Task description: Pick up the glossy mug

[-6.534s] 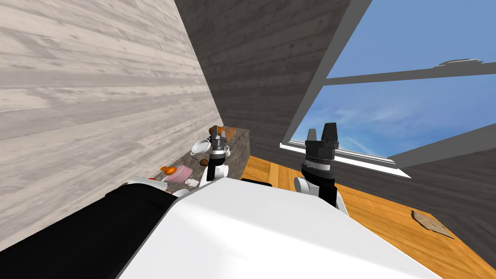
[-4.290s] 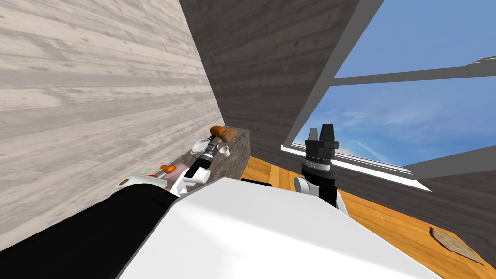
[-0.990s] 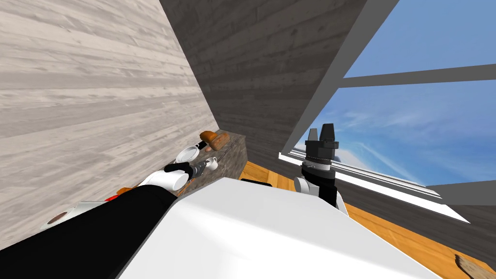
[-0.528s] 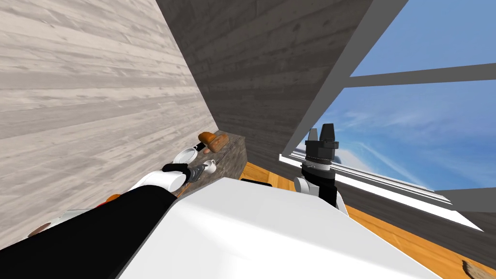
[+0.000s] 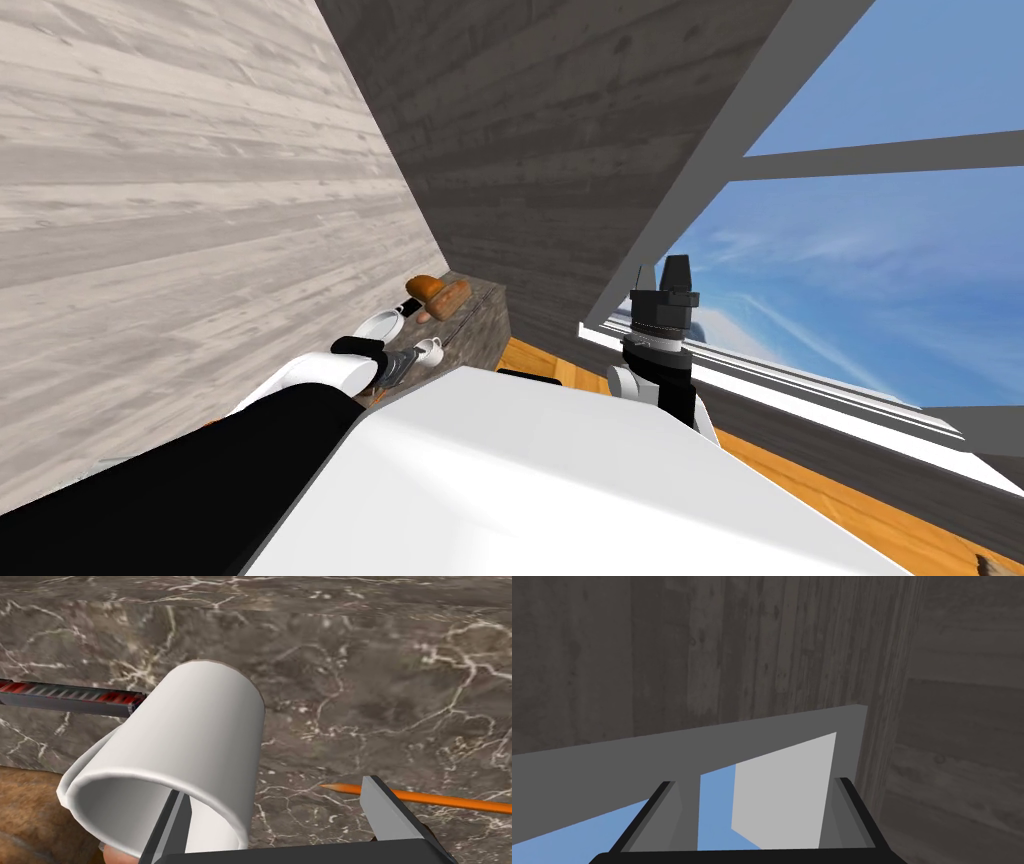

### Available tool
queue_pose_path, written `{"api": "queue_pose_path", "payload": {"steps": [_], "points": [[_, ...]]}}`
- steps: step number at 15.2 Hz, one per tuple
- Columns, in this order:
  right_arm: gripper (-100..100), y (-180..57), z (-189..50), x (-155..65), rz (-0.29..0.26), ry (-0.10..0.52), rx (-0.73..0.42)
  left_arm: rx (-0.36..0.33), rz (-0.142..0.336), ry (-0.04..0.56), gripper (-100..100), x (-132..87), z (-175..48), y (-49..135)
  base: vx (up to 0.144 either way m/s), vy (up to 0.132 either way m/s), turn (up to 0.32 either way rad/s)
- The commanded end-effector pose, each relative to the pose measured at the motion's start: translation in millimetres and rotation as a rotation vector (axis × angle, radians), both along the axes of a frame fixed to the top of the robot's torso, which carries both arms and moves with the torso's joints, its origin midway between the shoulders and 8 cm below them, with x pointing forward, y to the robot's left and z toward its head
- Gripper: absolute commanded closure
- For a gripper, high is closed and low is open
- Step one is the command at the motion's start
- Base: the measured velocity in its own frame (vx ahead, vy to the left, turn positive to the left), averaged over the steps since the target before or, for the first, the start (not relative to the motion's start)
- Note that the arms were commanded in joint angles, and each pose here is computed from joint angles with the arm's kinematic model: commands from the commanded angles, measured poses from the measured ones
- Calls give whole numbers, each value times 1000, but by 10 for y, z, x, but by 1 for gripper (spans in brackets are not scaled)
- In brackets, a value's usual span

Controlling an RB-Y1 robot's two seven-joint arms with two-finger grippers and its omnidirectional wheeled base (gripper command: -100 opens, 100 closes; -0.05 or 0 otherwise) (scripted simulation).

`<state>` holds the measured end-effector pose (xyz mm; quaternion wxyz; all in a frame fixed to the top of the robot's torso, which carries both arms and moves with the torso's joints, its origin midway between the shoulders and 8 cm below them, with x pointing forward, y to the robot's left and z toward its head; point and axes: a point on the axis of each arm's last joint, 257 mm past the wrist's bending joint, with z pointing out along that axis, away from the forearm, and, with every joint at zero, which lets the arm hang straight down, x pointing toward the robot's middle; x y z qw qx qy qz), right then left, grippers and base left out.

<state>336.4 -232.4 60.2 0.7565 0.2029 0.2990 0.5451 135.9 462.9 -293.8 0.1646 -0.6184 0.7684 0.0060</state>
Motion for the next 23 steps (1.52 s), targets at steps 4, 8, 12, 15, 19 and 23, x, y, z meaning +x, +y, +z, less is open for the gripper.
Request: {"api": "queue_pose_path", "payload": {"steps": [4, 8, 12, 15, 19, 23], "points": [[0, 0, 0, 0, 0, 0, 0, -6, -26, 90, -100, -234, 67, -81, 68, 26, 3], [0, 0, 0, 0, 0, 0, 0, -2, -69, 129, -100, -325, 172, -201, 62, 23, 3], [0, 0, 0, 0, 0, 0, 0, -1, -72, 127, -100, -302, 130, -187, 40, 17, -12], [0, 0, 1, 0, 0, 0, 0, -1, -62, 124, -100, -280, 40, -121, -38, -18, -73], [0, 0, 0, 0, 0, 0, 0, 0, -57, 123, 100, -272, -6, -100, -32, -18, -34], [0, 0, 0, 0, 0, 0, 0, -1, -57, 124, 100, -275, -7, -103, 0, 0, 0]]}}
